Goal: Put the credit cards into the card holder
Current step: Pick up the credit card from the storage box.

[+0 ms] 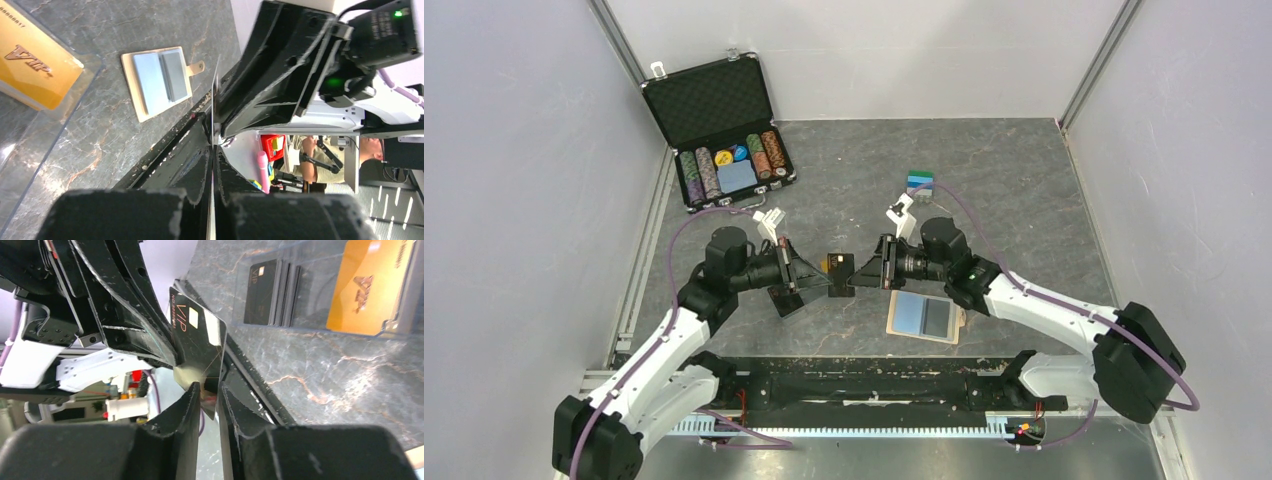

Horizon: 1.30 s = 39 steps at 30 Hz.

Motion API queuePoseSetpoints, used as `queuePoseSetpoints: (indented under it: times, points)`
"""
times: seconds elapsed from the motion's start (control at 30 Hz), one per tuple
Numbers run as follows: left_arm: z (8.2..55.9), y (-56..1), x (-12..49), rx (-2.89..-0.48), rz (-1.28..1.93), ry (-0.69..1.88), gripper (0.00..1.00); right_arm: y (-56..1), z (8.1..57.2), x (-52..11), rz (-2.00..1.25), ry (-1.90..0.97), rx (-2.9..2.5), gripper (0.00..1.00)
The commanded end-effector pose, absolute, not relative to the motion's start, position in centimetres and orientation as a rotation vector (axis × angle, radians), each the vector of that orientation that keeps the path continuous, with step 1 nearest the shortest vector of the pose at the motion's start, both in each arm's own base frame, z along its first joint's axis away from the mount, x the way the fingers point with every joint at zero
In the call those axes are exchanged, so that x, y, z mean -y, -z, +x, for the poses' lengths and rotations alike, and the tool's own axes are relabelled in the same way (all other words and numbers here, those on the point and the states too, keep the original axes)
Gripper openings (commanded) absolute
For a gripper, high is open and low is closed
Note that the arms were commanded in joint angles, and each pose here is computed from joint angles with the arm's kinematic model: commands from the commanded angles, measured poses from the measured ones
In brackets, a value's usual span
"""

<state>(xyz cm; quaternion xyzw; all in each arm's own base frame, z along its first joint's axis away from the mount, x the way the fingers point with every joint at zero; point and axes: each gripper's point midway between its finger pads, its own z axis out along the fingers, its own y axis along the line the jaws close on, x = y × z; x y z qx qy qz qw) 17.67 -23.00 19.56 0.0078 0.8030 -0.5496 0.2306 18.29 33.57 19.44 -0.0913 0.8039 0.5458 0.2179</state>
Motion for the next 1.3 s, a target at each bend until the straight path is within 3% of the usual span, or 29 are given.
queuePoseSetpoints:
  times: [0.0,0.17,0.37,0.77,0.83,0.9,0.97,1.13,1.27]
  points:
    - [16.9,-21.9,23.6,-2.133,0.080,1.598,0.02,-23.0,17.1,-34.8,-0.283,-1.748,-2.049,0.22]
    - [16.6,-21.9,23.6,-2.135,0.090,1.610,0.02,-23.1,17.2,-35.0,-0.263,-1.785,-2.029,0.25]
    - [16.4,-21.4,23.4,-2.153,0.087,1.597,0.02,-24.2,16.9,-34.8,-0.258,-1.851,-1.953,0.13]
    - [16.3,-21.5,23.6,-2.155,0.100,1.622,0.02,-26.3,15.8,-34.5,-0.333,-1.952,-1.825,0.12]
    - [16.2,-21.5,23.6,-2.155,0.104,1.627,0.02,-26.3,15.8,-34.5,-0.330,-1.955,-1.825,0.10]
    - [16.1,-21.5,23.6,-2.154,0.102,1.627,0.02,-25.9,15.9,-34.6,-0.325,-1.942,-1.842,0.00]
    - [16.2,-21.5,23.6,-2.155,0.098,1.624,0.03,-25.3,16.1,-34.5,-0.321,-1.908,-1.862,0.00]
    - [16.4,-20.6,23.1,-2.200,0.075,1.546,0.22,-22.2,17.4,-33.6,-0.300,-1.695,-2.010,0.00]
    - [16.6,-19.0,22.5,-2.263,0.024,1.470,0.27,-19.6,18.3,-31.3,-0.246,-1.534,-2.100,0.00]
